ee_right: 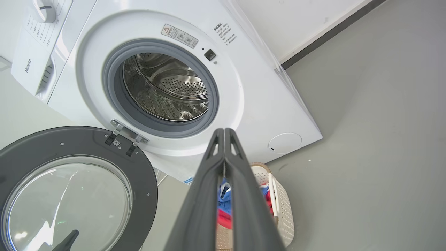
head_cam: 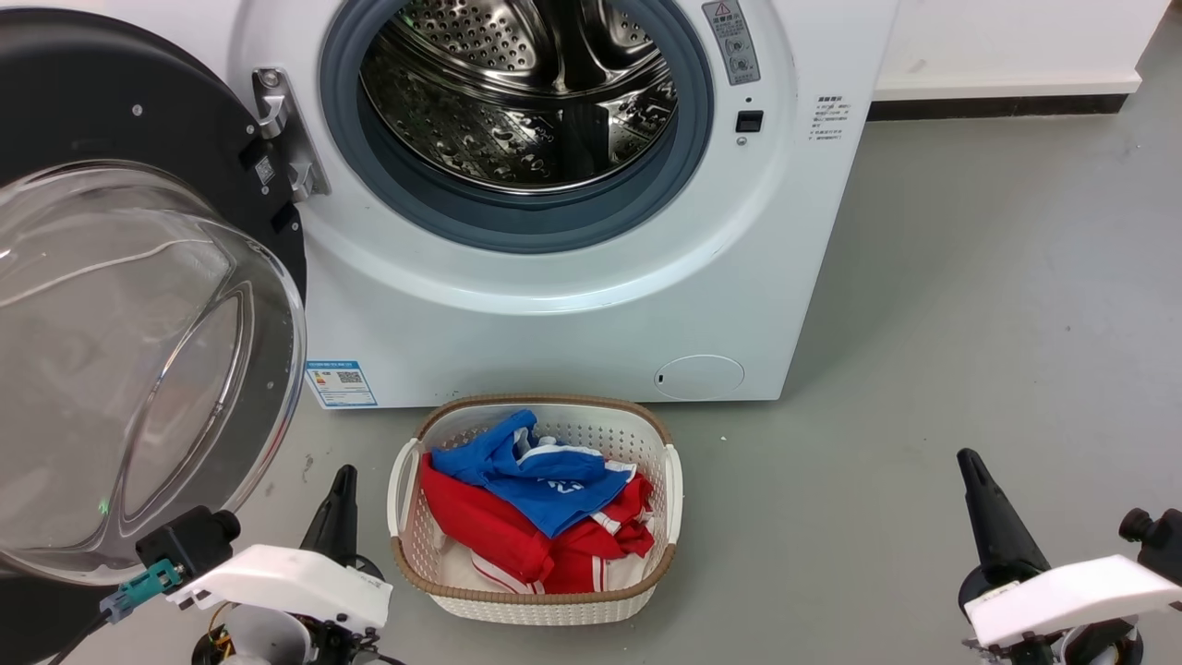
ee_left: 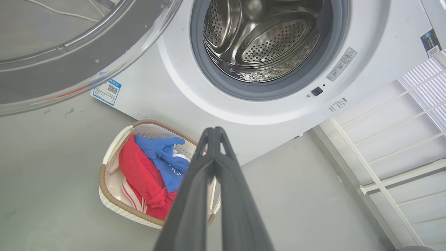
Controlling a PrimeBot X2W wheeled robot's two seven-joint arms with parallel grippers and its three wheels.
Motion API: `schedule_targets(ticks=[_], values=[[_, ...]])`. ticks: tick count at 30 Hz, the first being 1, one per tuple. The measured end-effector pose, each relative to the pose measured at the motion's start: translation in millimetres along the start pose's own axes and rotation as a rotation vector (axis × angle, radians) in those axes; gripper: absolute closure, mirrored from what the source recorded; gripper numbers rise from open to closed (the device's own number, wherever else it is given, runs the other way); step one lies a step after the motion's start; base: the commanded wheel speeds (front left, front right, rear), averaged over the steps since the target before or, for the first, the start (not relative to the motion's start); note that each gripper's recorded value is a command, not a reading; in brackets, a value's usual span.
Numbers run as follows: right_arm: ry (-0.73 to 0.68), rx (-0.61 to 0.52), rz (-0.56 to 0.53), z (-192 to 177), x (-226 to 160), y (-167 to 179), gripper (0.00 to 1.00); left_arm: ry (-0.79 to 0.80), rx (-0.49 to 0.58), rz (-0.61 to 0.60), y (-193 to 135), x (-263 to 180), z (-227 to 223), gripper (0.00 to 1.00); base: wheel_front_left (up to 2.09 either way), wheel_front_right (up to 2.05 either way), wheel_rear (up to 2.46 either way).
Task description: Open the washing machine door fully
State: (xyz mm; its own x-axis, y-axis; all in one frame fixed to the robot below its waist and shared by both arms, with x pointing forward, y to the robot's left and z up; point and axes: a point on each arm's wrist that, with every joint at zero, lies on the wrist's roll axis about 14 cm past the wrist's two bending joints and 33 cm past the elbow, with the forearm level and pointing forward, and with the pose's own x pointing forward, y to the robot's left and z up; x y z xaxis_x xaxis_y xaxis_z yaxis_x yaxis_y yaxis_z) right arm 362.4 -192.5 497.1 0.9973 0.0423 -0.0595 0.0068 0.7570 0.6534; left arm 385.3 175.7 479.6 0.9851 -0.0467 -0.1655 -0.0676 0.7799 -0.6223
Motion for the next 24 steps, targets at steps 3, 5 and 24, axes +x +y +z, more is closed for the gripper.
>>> schedule_targets(ticks=[3,5,24], values=[[-0.006,0.043,0.001,1.4,1.7,0.2,1.00,0.004,-0.046,0.000,-0.2,0.2,-0.3,1.00,0.00,0.00,0.00],[-0.006,0.066,0.002,1.7,2.5,0.2,1.00,0.003,-0.074,-0.002,0.0,0.6,0.7,1.00,0.00,0.00,0.00],[-0.019,0.299,-0.001,3.7,8.1,-2.2,1.00,-0.006,-0.318,-0.017,0.7,1.8,7.1,1.00,0.00,0.00,0.00]])
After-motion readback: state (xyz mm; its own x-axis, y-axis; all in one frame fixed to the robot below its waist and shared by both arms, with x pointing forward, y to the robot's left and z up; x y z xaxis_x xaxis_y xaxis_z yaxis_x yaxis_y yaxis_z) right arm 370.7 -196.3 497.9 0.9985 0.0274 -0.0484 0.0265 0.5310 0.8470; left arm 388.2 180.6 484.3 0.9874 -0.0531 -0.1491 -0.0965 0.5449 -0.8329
